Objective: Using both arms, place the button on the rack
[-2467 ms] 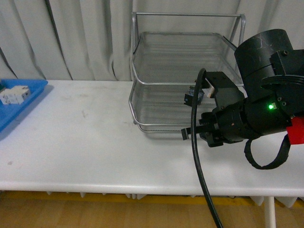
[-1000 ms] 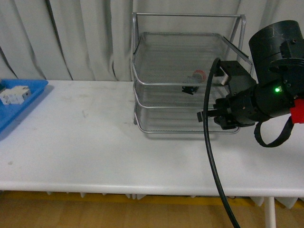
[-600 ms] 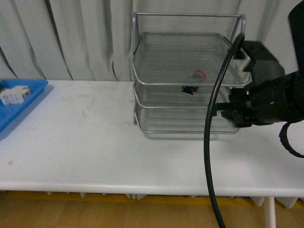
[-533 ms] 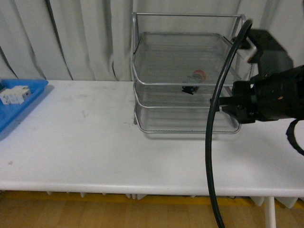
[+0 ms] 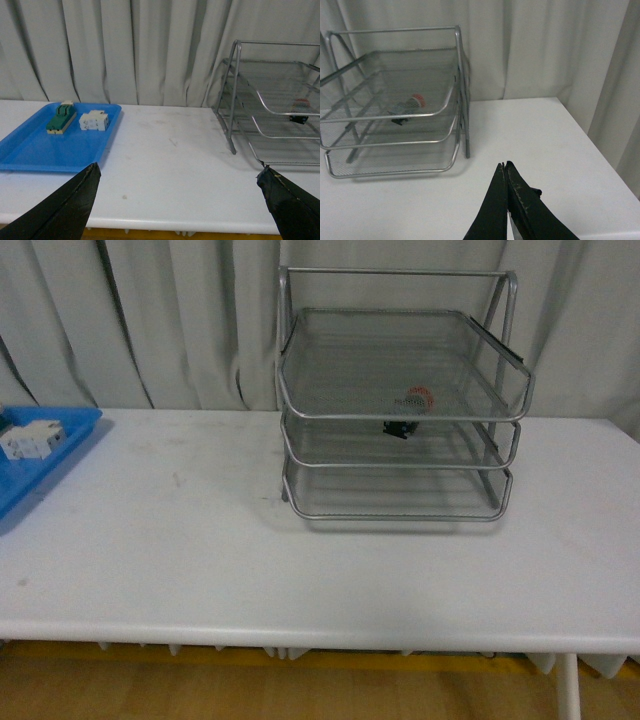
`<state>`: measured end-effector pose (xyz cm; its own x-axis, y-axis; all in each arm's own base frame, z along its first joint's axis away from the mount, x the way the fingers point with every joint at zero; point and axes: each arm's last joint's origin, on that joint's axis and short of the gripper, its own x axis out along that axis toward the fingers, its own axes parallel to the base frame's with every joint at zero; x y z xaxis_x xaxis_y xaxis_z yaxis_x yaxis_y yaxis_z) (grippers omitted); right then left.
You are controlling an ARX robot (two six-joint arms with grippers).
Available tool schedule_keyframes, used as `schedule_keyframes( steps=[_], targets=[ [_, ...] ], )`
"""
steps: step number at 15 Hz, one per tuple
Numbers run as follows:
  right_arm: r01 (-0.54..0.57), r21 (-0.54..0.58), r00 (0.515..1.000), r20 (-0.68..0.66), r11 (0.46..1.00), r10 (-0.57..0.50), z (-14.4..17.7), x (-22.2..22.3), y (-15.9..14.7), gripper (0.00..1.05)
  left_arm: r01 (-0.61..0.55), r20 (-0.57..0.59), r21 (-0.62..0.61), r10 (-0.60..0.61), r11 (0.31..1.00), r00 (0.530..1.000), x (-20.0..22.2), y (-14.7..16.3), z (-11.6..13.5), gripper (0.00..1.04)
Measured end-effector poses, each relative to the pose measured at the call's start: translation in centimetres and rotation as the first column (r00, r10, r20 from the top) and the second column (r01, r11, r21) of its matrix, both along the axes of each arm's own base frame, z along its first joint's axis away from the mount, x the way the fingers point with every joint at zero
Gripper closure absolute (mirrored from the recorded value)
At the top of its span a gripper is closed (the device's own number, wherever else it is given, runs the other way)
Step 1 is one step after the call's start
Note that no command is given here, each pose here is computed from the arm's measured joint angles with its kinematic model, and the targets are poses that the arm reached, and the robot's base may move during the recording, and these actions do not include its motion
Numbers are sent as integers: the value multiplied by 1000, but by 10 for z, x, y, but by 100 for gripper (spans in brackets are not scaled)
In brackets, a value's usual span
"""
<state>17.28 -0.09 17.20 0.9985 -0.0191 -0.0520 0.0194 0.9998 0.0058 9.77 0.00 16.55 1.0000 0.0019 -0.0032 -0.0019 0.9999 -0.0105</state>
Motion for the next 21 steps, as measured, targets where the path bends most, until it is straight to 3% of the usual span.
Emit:
schedule_keyframes(
  steps=[4, 6, 21],
  targets=[
    [-10, -1, 997, 74, 1000, 10, -1, -22, 0, 103, 2, 0, 0, -2, 1000, 1000, 0, 0, 0, 7],
    [-11, 0, 1000, 16, 1000, 11, -12, -29, 0, 103, 2, 0, 0, -2, 1000, 1000, 0, 0, 0, 7],
    [-10, -1, 998, 65, 1000, 10, -2, -62, 0, 103, 2, 0, 0, -2, 1000, 1000, 0, 0, 0, 7]
  ],
)
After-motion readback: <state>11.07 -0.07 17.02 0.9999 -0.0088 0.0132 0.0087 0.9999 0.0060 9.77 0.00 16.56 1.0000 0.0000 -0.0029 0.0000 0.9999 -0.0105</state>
